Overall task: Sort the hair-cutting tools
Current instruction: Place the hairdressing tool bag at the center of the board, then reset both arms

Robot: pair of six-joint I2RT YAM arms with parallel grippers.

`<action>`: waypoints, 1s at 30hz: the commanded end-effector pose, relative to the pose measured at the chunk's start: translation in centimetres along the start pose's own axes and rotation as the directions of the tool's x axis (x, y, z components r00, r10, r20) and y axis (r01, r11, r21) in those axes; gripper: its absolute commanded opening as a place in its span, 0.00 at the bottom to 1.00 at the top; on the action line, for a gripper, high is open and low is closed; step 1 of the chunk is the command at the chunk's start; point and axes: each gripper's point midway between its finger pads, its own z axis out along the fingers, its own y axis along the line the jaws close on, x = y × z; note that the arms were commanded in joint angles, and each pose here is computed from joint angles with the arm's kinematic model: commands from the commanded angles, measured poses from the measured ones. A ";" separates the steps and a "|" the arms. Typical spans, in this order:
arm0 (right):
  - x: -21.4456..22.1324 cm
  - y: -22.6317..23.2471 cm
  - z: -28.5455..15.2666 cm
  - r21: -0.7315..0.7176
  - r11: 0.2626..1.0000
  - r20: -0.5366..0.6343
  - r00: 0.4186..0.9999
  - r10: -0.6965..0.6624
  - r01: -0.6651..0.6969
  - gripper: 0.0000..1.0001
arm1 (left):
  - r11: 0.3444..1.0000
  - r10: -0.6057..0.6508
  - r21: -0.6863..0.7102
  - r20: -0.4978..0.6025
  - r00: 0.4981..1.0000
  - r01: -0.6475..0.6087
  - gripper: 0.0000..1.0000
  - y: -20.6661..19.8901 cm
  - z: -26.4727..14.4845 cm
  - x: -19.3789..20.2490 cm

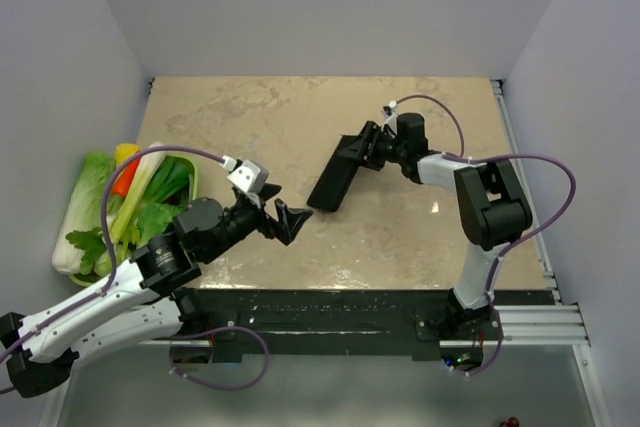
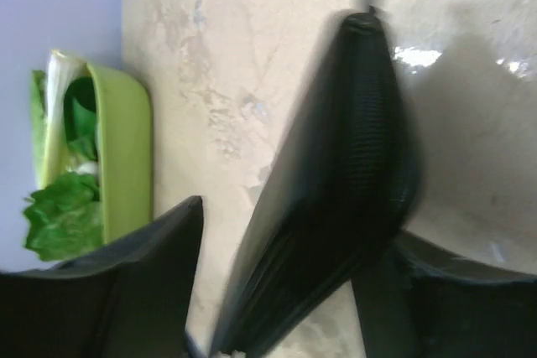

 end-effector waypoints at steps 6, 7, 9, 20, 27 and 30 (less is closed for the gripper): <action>-0.9 0.2 -1.1 0.027 0.992 0.004 0.992 -0.126 0.126 0.99 | 1.000 -0.022 -0.019 0.025 0.999 0.023 0.99 0.2 0.3 -0.3; -1.3 0.4 -1.7 0.049 0.988 0.017 0.989 -0.145 0.144 0.99 | 1.000 -0.021 -0.023 0.026 0.999 0.021 0.99 0.3 0.3 -0.3; -1.4 -0.3 -2.9 0.124 0.976 0.010 0.983 -0.183 0.180 0.99 | 0.999 -0.018 -0.035 0.024 1.000 0.018 0.99 0.5 0.3 -0.2; -6.3 3.5 -17.4 0.516 0.811 0.228 0.869 -0.439 0.274 0.99 | 0.996 0.024 -0.087 0.023 0.999 -0.022 0.99 1.1 1.3 -1.1; -6.1 6.7 -23.8 0.540 0.792 0.343 0.785 -0.516 0.284 0.99 | 0.983 0.038 -0.183 0.052 0.998 -0.028 0.99 2.3 2.5 -2.8; -5.9 9.1 -26.6 0.518 0.798 0.403 0.735 -0.545 0.307 0.99 | 0.976 0.047 -0.216 0.057 0.997 -0.034 0.99 2.7 2.7 -3.3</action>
